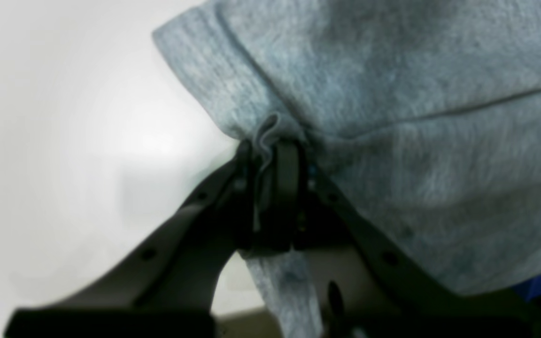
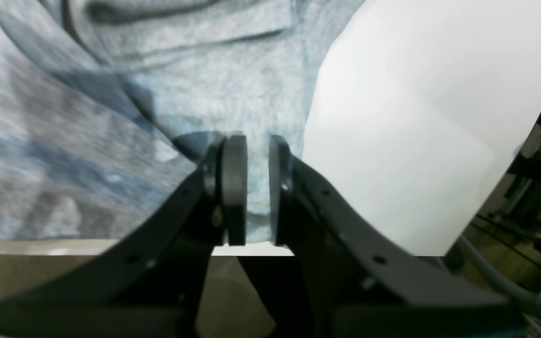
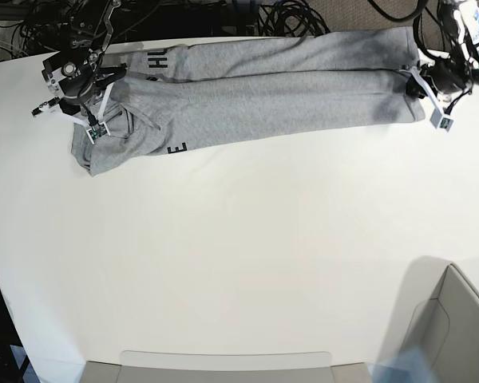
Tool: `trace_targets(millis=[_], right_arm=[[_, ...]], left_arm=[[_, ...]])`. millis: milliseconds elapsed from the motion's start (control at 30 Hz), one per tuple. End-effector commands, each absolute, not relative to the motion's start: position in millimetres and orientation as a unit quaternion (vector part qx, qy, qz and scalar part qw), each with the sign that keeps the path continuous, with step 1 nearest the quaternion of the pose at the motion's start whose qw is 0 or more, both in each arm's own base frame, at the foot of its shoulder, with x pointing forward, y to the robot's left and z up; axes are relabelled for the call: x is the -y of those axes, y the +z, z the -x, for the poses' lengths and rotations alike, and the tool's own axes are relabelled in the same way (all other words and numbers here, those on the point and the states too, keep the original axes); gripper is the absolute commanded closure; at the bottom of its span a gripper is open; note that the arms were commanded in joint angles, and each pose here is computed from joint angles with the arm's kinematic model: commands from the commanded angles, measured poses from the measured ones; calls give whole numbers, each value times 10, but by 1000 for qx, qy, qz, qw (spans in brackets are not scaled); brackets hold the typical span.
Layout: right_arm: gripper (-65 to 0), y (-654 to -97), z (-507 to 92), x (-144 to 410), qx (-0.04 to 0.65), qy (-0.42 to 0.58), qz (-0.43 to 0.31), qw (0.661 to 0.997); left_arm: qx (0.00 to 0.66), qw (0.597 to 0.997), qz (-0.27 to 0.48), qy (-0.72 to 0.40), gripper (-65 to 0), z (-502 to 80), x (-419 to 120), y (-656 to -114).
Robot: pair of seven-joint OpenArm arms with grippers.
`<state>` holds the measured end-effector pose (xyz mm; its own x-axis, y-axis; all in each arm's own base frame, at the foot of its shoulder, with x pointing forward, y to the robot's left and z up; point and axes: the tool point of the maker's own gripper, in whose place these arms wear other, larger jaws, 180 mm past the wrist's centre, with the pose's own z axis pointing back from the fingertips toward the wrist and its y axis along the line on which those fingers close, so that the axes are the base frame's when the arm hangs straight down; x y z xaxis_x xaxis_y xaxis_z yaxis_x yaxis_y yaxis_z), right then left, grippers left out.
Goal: Fold the T-shirt properly
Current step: 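Release the shirt with the left gripper and raise it, then grasp the shirt end with the left gripper and fold it toward the right gripper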
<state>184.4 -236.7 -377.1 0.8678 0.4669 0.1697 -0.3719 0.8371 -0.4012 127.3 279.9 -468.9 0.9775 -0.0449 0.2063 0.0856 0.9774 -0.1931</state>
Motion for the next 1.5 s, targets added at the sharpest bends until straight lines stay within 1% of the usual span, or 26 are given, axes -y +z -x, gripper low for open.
trace_targets(millis=[0,100,267,400,600,800,900,1033,1133,1200,1333,1400,1467], right_arm=[[-78,-3702,-1884,2395,139,225,190,946],[-78,-3704,-1883,2391,139,224,189,946],[-78,-3693,-1920,2365,145,225,187,945],[-78,-3640,-2030,2320,162,215,184,945],[-78,-3606,-2111,2282,174,211,181,945],[-78,-3626,-2114,2216,176,210,172,946],[-78,-3627,-2118,2207,177,211,170,946],[-78,-3628,-2117,2202,177,210,170,946],[-78,-3628,-2117,2202,177,210,170,946],[-78,-3628,-2117,2202,177,210,170,946],[-78,-3630,-2120,2191,178,211,168,946],[-78,-3648,-2114,2133,179,207,160,948],[-78,-3651,-2113,2108,180,205,157,949]], left_arm=[[-33,995,80,-41,0,-715,-2728,-5032],[-57,995,63,-43,0,-819,-2802,-5132],[-62,997,50,13,0,-1036,-3069,-5188],[-48,998,15,33,0,-1451,-3438,-5048],[-39,998,-28,43,0,-1847,-3887,-4776],[-26,996,-65,47,0,-1990,-4203,-4531],[-39,995,-74,49,0,-1935,-4264,-4466],[-29,993,-106,31,0,-1897,-4315,-4335],[-4,992,-128,12,0,-1983,-4244,-4200],[38,988,-146,15,0,-2091,-4240,-4016],[100,980,-173,18,0,-2205,-4181,-3733],[111,977,-181,13,0,-2243,-4170,-3664],[110,979,-173,12,0,-2224,-4083,-3726]])
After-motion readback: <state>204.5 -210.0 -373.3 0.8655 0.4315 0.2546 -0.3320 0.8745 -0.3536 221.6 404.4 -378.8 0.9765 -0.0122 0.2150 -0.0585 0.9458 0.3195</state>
